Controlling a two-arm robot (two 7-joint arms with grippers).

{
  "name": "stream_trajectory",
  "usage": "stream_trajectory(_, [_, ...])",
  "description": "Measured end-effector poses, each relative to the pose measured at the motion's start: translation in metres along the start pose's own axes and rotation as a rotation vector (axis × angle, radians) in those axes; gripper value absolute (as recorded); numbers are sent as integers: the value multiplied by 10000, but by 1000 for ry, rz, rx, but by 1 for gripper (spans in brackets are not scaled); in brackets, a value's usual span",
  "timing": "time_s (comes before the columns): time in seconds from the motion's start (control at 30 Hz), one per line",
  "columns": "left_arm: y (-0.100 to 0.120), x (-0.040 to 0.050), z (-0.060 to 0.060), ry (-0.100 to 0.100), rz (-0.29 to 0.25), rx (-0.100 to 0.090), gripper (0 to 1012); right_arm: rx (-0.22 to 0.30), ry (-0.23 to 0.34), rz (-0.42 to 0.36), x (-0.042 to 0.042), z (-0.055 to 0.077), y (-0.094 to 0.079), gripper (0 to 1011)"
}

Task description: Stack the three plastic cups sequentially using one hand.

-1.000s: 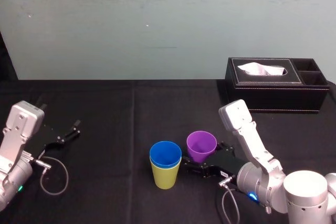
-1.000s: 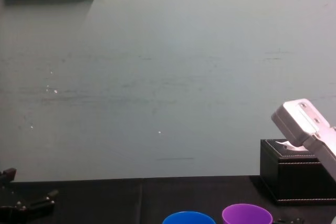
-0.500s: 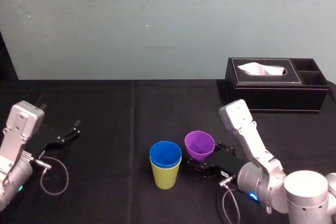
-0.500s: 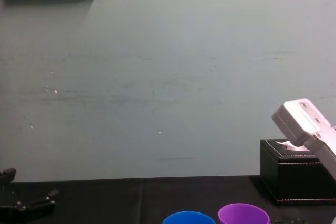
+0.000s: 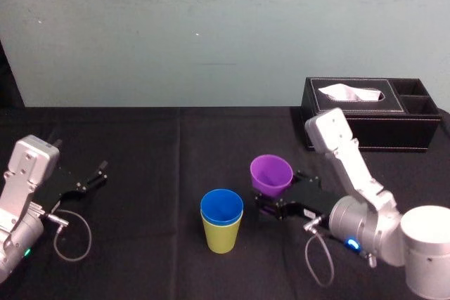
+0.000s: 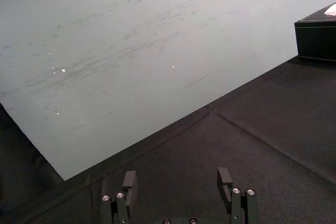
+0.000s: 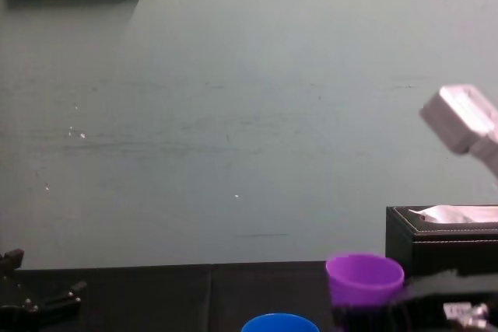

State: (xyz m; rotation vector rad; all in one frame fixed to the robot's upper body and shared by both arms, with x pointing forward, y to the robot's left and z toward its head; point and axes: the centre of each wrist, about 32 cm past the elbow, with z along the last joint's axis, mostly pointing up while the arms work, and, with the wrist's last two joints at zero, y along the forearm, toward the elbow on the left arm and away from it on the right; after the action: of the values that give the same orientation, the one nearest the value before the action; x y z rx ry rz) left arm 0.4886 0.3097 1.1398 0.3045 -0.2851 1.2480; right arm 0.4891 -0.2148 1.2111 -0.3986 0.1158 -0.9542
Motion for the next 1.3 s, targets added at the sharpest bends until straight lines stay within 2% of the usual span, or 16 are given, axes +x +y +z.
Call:
stream_trajectory(0.27, [0,0,0,0,0,0,1000,43,4,52,75,282,-170,726])
stream_trajectory(0.63, [0,0,0,0,0,0,1000,48,-41,126,29,545,-311,726])
stream_trajectory(1.07, [0,0,0,0,0,0,1000,8,-70,248,-66,658,-262,726])
stream_trajectory(1.3, [0,0,0,0,0,0,1000,-7,-72,268,-92,667,-220,726])
